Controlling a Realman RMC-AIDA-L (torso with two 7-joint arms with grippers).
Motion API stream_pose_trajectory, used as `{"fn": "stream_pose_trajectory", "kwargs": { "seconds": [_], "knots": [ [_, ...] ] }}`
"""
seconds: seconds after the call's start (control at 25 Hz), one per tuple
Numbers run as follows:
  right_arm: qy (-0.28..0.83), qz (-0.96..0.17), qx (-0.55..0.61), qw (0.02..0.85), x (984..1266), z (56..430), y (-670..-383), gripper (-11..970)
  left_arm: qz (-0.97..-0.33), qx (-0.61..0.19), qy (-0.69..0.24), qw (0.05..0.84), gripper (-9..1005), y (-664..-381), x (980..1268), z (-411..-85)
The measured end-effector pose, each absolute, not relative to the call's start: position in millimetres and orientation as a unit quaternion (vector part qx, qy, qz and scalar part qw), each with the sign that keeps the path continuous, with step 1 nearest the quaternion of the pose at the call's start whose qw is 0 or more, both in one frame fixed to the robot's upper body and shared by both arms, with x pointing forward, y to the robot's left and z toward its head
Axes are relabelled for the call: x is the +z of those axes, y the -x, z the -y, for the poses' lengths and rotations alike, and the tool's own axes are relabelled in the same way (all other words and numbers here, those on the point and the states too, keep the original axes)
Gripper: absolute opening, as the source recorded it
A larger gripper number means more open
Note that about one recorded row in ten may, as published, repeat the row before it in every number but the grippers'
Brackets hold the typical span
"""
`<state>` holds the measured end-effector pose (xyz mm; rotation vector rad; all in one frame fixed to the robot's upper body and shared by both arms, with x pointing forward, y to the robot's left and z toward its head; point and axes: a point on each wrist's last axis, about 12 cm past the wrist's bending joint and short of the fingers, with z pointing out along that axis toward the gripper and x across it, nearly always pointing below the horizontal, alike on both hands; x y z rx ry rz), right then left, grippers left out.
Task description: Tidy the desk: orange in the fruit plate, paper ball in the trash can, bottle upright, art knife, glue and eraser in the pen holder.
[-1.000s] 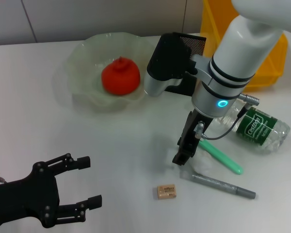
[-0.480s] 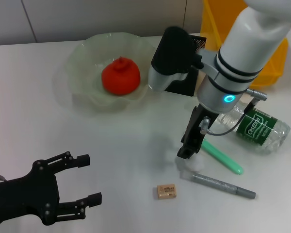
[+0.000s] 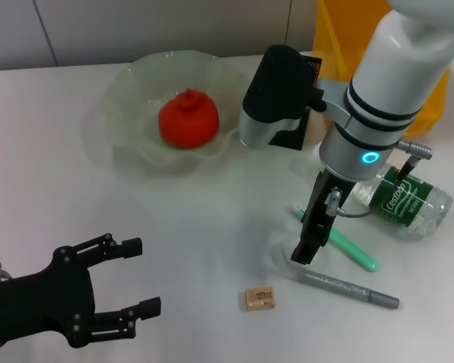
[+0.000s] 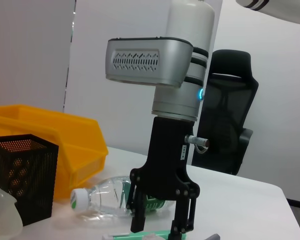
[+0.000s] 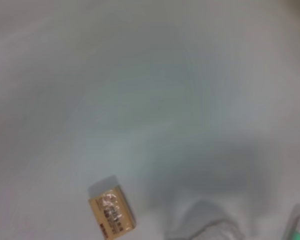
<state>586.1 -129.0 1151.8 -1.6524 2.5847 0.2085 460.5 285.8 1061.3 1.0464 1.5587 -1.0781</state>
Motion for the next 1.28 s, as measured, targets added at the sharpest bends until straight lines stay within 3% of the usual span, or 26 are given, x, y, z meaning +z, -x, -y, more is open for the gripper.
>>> {"fn": "stream_pose_trajectory", "kwargs": {
  "seconds": [0.16,0.72,1.08,1.28],
  "knots": [
    [0.536,-0.841,0.072,0.033,1150,128,-586,680,-0.637,-0.437,-0.428,0.471,860,-462,1061,-285],
    [0.536,-0.843,0.050,0.023,1139,122,-583,680,-0.637,-0.437,-0.426,0.471,861,-461,1060,-285],
    [0.537,-0.842,0.051,0.026,1142,123,-584,450,-0.637,-0.436,-0.427,0.471,861,-461,1060,-285],
    [0.515,-0.854,0.052,0.054,1169,139,-588,374,-0.637,-0.436,-0.426,0.471,860,-461,1060,-285]
  ]
}}
